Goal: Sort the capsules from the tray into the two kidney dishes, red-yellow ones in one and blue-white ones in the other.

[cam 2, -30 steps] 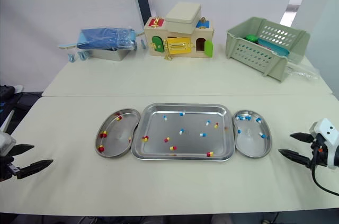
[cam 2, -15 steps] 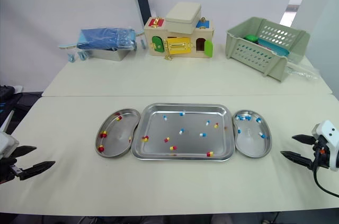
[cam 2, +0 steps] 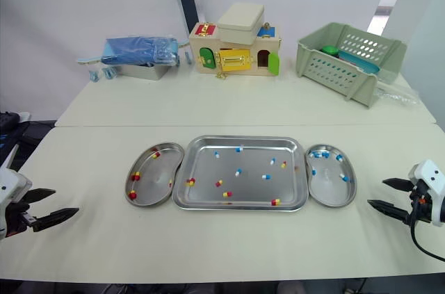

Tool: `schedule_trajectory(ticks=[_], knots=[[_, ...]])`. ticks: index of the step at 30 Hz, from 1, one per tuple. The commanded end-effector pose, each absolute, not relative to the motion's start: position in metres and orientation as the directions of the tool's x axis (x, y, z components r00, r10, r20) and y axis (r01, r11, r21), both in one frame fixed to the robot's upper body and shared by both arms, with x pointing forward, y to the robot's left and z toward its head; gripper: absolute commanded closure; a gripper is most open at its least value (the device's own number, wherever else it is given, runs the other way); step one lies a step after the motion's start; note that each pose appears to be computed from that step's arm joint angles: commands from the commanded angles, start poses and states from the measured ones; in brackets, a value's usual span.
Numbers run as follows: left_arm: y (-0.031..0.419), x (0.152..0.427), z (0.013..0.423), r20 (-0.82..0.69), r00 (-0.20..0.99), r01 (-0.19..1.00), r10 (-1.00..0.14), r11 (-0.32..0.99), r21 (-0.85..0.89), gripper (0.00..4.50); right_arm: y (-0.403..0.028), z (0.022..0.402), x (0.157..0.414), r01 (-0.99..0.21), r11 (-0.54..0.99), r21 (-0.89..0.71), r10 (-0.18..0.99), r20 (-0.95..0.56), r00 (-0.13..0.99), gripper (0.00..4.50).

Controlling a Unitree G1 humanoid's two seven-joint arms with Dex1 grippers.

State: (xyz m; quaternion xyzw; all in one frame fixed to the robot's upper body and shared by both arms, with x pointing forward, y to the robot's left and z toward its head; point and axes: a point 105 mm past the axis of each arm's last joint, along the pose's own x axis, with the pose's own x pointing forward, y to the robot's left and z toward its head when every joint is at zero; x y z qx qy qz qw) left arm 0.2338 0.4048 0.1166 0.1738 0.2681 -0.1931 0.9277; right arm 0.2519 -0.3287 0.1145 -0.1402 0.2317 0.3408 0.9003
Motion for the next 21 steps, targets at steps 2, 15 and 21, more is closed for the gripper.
schedule_trajectory(ticks=[2, 15, 21], knots=[[0.403, 0.234, 0.118, -0.564, 0.779, 0.463, -0.274, 0.858, 0.223, 0.02, -0.33, 0.125, 0.251, -0.674, 0.727, -0.131, 0.542, -0.495, 0.68, 0.0], [0.374, 0.247, 0.145, -0.49, 0.781, 0.536, -0.387, 0.818, 0.209, 0.02, -0.3, 0.115, 0.224, -0.78, 0.623, -0.064, 0.661, -0.491, 0.568, 0.0], [0.33, 0.255, 0.171, -0.467, 0.709, 0.661, -0.528, 0.728, 0.18, 0.02, -0.241, 0.113, 0.186, -0.857, 0.514, -0.034, 0.786, -0.381, 0.487, 0.0]])
